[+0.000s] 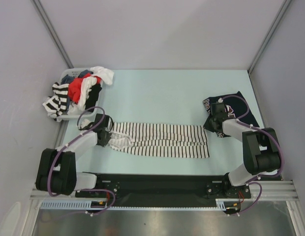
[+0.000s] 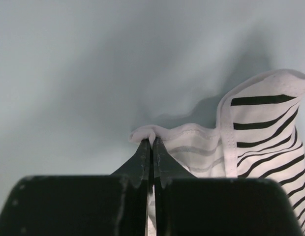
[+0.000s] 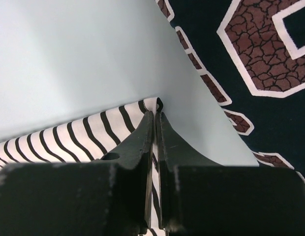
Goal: Fold and stack the tank tops
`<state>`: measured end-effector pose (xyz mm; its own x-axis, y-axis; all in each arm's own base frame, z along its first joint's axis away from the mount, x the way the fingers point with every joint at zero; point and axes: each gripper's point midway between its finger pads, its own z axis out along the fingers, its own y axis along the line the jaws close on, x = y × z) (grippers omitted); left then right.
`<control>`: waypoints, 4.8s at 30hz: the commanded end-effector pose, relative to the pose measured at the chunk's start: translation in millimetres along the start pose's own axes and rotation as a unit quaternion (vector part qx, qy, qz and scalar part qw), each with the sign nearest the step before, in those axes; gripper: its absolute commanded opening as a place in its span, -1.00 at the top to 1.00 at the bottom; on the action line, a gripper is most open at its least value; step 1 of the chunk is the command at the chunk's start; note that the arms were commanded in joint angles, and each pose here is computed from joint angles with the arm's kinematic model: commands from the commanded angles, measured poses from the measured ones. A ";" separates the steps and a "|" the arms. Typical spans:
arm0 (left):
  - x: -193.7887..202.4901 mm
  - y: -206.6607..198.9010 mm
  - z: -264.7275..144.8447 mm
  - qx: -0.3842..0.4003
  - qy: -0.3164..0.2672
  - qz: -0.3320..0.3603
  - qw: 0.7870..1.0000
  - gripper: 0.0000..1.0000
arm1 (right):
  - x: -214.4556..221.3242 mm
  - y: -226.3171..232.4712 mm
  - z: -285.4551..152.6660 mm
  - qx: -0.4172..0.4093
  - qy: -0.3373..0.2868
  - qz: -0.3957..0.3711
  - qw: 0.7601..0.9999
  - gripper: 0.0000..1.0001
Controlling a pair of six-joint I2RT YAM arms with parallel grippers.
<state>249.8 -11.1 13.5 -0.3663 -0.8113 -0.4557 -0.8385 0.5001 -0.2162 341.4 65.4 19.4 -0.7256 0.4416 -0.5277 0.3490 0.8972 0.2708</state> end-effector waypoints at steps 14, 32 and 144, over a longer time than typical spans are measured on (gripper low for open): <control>-15.8 -150.8 54.6 -0.008 0.049 0.042 0.998 0.99 | 79.9 20.5 -50.5 -0.029 0.094 0.000 0.995 0.87; 51.1 -404.6 41.2 0.274 0.097 0.141 0.946 1.00 | 209.4 79.5 -99.5 -0.082 0.169 -0.068 0.980 0.74; 128.7 -83.6 -72.5 0.335 0.085 0.316 0.884 -0.23 | 113.2 107.1 -81.2 -0.231 0.112 -0.109 0.960 -0.01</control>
<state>265.3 -194.0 51.3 -0.7750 -0.2851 -0.5641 0.0135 0.8848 -0.4658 264.1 200.6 43.4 -0.8933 0.1913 -0.4067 -0.0397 0.8677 0.4954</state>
